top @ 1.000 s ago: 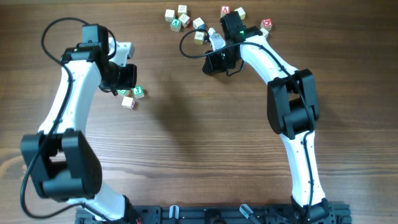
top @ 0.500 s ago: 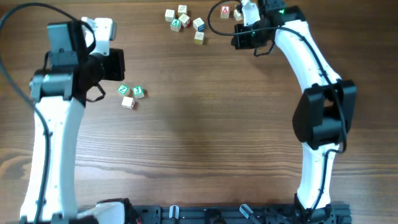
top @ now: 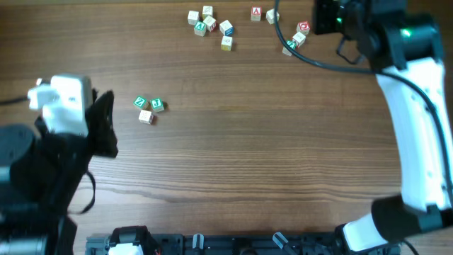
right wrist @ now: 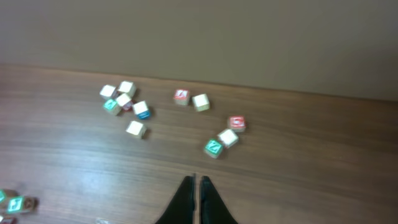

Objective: Form a circle

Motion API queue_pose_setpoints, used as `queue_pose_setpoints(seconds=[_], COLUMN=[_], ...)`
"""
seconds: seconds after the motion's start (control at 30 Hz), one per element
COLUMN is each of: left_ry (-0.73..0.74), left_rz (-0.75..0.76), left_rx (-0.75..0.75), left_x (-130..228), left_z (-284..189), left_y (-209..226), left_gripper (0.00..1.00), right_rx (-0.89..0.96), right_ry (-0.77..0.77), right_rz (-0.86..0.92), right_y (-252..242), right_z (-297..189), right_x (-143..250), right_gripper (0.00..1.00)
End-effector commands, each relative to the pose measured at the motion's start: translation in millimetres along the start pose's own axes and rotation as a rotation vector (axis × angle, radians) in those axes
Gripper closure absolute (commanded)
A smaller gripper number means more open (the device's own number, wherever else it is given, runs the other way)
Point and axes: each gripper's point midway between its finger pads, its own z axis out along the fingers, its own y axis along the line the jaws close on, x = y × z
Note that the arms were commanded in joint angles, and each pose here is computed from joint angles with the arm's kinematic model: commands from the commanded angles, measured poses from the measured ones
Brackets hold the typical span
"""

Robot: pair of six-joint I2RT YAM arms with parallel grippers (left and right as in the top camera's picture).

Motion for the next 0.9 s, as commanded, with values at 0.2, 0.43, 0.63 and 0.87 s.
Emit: queue_pose_setpoints(seconds=[0.2,0.43,0.63,0.87], left_ry=[0.049,0.046,-0.013,0.219], left_rz=[-0.030,-0.048,-0.128,-0.121], left_rx=[-0.117,-0.164,-0.388,-0.385], left_x=[14.4,21.2,30.2,85.4], left_z=[-7.2,-24.2,-69.1,-74.6], left_y=[18.2,23.1,53.1,48.2], left_gripper=[0.00,0.00,0.00,0.00], right_rx=[0.229,0.499,0.507,0.536], right_ry=[-0.084,-0.173,-0.210,-0.078], right_rz=[0.072,0.318,0.354,0.317], right_y=[-43.6,-93.3,-96.4,-94.9], right_z=[-108.7,-193.3,-208.5,-160.9], right_x=[5.3,33.1,35.9,42.3], right_gripper=[0.00,0.01,0.00,0.00])
